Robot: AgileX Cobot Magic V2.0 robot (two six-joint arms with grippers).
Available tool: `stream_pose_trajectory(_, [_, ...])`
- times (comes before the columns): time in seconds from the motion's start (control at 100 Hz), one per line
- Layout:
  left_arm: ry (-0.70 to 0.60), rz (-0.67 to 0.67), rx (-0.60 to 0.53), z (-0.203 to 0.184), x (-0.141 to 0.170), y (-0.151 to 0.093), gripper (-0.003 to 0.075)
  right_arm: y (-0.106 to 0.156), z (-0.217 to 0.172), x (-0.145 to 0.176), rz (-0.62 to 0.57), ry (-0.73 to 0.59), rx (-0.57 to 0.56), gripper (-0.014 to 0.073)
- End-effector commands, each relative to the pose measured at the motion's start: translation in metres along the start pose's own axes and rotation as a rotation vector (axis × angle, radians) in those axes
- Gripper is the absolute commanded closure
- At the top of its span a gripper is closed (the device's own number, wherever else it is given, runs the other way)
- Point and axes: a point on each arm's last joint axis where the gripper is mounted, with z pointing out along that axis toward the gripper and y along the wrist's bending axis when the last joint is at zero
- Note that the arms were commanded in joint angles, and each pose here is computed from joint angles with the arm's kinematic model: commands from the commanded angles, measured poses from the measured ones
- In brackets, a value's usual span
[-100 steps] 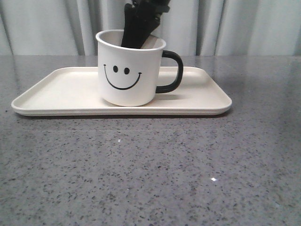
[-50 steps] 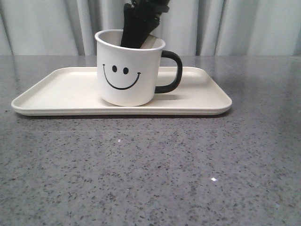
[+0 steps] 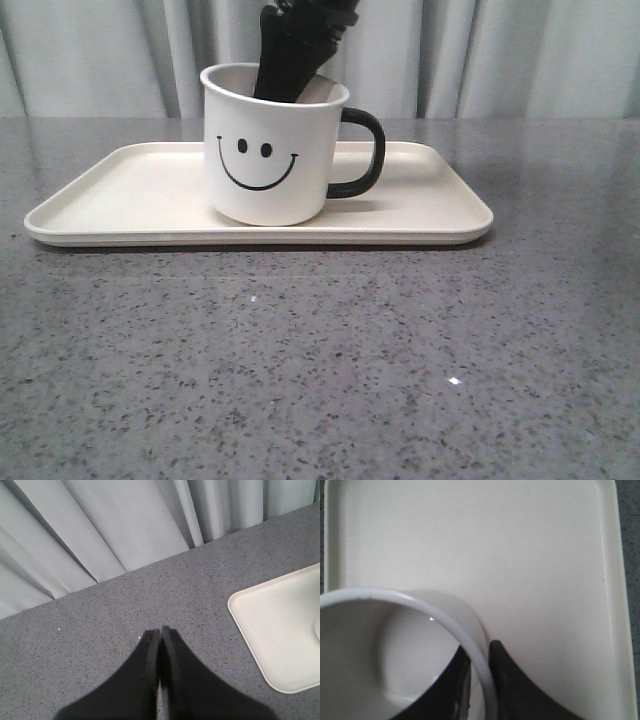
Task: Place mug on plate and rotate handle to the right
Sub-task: 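Open the right gripper to release the mug rim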
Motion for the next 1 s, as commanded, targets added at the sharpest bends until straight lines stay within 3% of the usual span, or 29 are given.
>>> stream_pose_trajectory(0.0, [-0.044, -0.015, -0.007, -0.0050, -0.0044, 0.0028, 0.0740, 0.0138, -0.0312, -0.0095, -0.028, -0.027, -0.036, 0.0470])
stream_pose_trajectory(0.99, [-0.044, -0.015, -0.007, -0.0050, -0.0044, 0.0028, 0.0740, 0.0151, -0.0325, -0.0128, -0.022, -0.058, -0.049, 0.0431])
